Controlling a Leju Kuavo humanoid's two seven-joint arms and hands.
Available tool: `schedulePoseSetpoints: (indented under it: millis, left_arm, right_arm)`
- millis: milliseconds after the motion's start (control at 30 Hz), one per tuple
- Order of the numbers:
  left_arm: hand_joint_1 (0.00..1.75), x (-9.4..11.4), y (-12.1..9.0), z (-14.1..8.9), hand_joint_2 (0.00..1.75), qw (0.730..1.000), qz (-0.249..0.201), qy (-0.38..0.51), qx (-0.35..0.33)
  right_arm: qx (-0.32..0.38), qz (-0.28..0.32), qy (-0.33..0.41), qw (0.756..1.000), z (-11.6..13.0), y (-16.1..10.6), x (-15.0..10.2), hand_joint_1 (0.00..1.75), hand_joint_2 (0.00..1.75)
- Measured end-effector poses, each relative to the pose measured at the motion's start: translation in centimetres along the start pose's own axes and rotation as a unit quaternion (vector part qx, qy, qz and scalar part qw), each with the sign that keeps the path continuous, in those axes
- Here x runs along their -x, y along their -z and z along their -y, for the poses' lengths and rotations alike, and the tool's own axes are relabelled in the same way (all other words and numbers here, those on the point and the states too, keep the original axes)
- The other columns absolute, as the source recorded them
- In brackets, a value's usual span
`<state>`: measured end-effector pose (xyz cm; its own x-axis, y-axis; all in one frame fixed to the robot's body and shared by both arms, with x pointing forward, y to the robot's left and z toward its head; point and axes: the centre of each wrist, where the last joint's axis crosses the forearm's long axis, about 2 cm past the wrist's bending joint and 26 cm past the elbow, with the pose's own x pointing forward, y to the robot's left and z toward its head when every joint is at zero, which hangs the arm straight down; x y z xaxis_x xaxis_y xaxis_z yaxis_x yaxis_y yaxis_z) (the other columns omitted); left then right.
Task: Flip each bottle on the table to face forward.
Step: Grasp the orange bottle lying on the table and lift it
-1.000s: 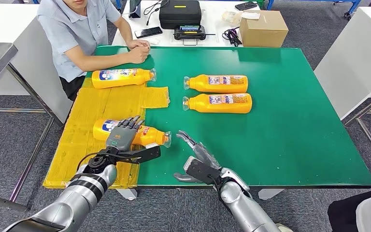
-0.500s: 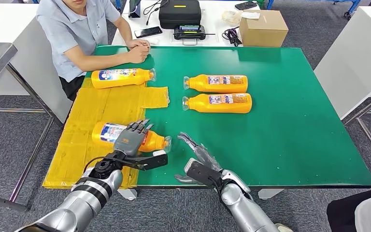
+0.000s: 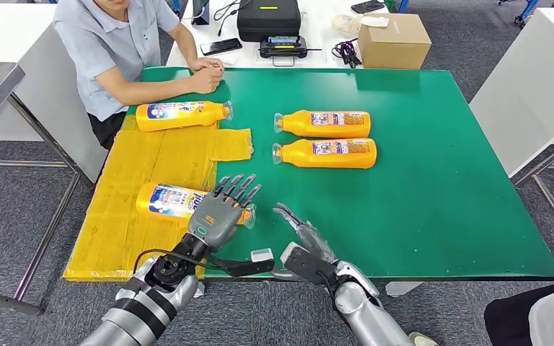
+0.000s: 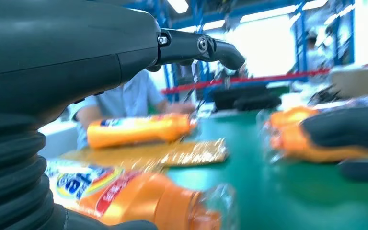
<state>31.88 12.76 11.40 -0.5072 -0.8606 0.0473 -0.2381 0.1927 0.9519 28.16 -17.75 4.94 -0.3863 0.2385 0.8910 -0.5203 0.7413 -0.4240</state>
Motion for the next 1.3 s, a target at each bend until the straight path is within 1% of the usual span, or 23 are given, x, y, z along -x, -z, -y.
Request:
schedulePoseSetpoints:
  millis: [100, 200, 300, 367, 433, 567, 600, 733, 800, 933, 1000, 1033, 1100, 1167, 1233, 1300]
  left_arm:
    - [0.00, -0.8, -0.3, -0.6, 1.75, 1.000, 0.012, 0.013, -0.023]
    - [0.00, -1.4, -0.7, -1.2, 1.75, 0.999, 0.022, 0.006, -0.044]
    - [0.00, -2.1, -1.3, -1.7, 1.75, 0.996, 0.030, -0.056, -0.062]
    - [0.00, -2.6, -2.0, -1.9, 1.75, 0.990, 0.032, -0.116, -0.077]
    - [0.00, -3.1, -2.7, -1.9, 1.75, 0.982, 0.031, -0.161, -0.092]
    - [0.00, -4.0, -3.6, -2.0, 1.75, 0.973, 0.028, -0.202, -0.108]
    - [0.00, -4.1, -3.8, -2.0, 1.75, 0.971, 0.025, -0.210, -0.110]
    - [0.00, -4.8, -4.5, -1.9, 1.75, 0.956, -0.002, -0.265, -0.126]
    - [0.00, -5.0, -4.8, -1.7, 1.75, 0.947, -0.017, -0.290, -0.138]
    - [0.00, -5.1, -4.7, -1.4, 1.75, 0.916, -0.044, -0.368, -0.155]
    - [0.00, -5.3, -4.5, -1.3, 1.75, 0.888, -0.063, -0.428, -0.155]
    - [0.00, -5.5, -4.4, -1.2, 1.75, 0.868, -0.074, -0.465, -0.156]
    - [0.00, -6.0, -4.2, -1.1, 1.75, 0.823, -0.097, -0.535, -0.166]
    - [0.00, -6.4, -4.1, -1.0, 1.75, 0.791, -0.112, -0.574, -0.177]
    - [0.00, -6.7, -4.1, -0.9, 1.75, 0.777, -0.120, -0.589, -0.184]
    - [0.00, -6.9, -4.2, -0.8, 1.75, 0.769, -0.125, -0.599, -0.186]
  right_arm:
    - [0.005, 0.001, 0.004, 1.000, -0.1, -0.3, 0.1, 0.00, 1.75]
    - [0.012, 0.006, 0.028, 1.000, -0.2, -0.7, 0.1, 0.00, 1.75]
    - [0.028, 0.020, 0.079, 0.996, -0.3, -1.3, -0.1, 0.00, 1.75]
    - [0.054, 0.034, 0.116, 0.991, -0.4, -1.5, -0.5, 0.00, 1.75]
    - [0.087, 0.044, 0.133, 0.986, -0.3, -1.5, -1.1, 0.00, 1.75]
    - [0.133, 0.056, 0.138, 0.980, 0.0, -1.3, -2.3, 0.00, 0.00]
    - [0.143, 0.055, 0.137, 0.979, 0.1, -1.3, -2.5, 0.00, 0.00]
    - [0.237, 0.018, 0.108, 0.965, -0.1, -1.2, -3.8, 0.00, 1.75]
    - [0.277, 0.015, 0.093, 0.956, -0.2, -1.0, -4.5, 0.00, 1.75]
    - [0.319, 0.059, 0.067, 0.943, -0.4, -1.1, -5.9, 0.00, 1.75]
    - [0.338, 0.066, 0.044, 0.938, -0.4, -1.2, -6.5, 0.00, 1.75]
    - [0.346, 0.063, 0.028, 0.936, -0.4, -1.3, -6.7, 0.00, 1.75]
    - [0.360, 0.051, -0.018, 0.931, -0.4, -1.8, -6.8, 0.00, 1.75]
    - [0.374, 0.039, -0.077, 0.924, -0.3, -2.3, -6.7, 0.00, 1.75]
    - [0.379, 0.023, -0.152, 0.913, -0.1, -3.0, -6.4, 0.00, 1.75]
    - [0.365, 0.008, -0.230, 0.902, 0.2, -3.6, -6.0, 0.00, 1.75]
